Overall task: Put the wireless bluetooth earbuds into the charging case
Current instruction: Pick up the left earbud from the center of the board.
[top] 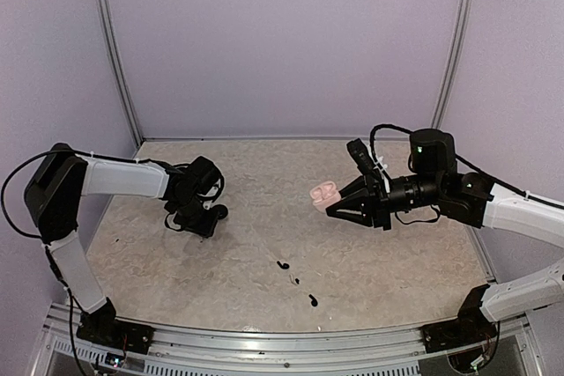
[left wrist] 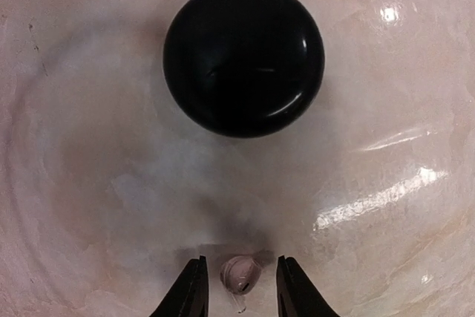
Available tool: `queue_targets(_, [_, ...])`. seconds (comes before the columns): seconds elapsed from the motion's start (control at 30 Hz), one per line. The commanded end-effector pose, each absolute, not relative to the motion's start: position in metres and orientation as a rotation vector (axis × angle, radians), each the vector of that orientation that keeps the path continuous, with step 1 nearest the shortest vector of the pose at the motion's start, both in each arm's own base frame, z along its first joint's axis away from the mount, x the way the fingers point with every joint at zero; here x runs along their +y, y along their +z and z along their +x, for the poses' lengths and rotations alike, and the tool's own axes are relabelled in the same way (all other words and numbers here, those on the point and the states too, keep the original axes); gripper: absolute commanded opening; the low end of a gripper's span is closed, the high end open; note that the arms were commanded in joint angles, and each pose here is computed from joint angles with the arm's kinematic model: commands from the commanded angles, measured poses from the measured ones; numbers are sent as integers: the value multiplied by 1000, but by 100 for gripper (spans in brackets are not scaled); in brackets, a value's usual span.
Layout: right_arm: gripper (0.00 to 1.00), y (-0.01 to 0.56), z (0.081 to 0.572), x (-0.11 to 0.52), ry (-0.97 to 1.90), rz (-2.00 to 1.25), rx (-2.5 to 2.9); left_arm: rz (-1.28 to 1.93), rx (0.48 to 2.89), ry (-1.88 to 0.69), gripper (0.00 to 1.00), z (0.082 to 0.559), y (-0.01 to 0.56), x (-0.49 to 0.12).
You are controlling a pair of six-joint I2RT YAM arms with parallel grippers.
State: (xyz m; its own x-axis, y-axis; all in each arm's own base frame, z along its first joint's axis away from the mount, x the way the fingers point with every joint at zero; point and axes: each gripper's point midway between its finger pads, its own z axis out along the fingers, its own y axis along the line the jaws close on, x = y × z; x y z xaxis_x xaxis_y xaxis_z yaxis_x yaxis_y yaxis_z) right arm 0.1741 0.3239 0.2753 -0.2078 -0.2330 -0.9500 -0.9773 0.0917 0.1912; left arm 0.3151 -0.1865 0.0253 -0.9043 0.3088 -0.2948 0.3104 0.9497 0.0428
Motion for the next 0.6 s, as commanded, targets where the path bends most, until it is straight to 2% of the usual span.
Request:
queue_targets(0.0, [0, 277, 176, 323, 1171, -1239, 1563, 480, 2818, 28, 32, 321, 21, -181])
queue_targets(0.17, [0, 275, 176, 323, 1169, -1242, 1567, 493, 2833, 51, 29, 321, 14, -179])
queue_targets(0.57, [0, 275, 178, 324, 1162, -1244, 1566, 518, 2838, 25, 13, 320, 11, -185])
